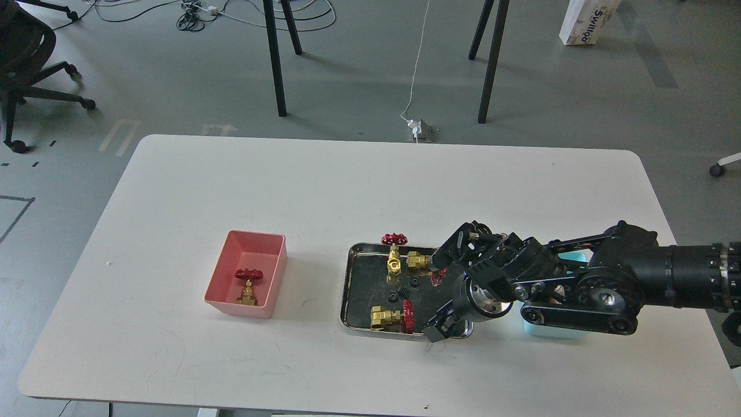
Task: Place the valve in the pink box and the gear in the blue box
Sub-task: 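Grasp a small black gear in the tray with the right gripper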
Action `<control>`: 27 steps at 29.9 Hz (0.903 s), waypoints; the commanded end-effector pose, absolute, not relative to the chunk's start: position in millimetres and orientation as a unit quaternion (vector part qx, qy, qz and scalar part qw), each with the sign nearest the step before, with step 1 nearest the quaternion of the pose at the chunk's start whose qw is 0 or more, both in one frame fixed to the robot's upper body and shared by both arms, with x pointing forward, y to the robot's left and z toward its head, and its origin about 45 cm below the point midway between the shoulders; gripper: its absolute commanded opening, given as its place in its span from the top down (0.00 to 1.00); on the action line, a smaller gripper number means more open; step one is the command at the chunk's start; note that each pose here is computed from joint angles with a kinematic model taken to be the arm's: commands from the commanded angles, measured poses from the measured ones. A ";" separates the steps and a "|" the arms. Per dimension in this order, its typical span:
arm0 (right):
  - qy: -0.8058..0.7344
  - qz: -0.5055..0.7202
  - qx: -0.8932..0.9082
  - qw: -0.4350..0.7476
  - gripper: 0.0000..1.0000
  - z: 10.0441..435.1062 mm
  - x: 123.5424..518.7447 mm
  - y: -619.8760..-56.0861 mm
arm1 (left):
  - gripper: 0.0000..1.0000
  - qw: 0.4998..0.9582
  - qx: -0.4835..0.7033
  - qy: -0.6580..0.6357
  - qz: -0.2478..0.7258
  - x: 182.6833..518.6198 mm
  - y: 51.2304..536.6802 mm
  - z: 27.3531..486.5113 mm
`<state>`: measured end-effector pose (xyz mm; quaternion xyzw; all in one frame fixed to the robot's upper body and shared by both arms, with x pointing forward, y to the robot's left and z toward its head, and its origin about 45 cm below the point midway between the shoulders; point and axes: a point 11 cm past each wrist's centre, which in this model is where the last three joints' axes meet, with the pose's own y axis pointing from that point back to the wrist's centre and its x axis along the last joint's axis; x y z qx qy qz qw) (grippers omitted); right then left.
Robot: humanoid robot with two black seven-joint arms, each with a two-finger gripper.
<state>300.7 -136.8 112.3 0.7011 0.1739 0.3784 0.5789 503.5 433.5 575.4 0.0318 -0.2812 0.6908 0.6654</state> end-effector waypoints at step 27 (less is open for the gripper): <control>0.162 0.382 0.679 0.606 0.21 97.0 318.1 -143.1 | 0.09 0.663 0.020 -0.292 0.689 499.5 431.4 594.3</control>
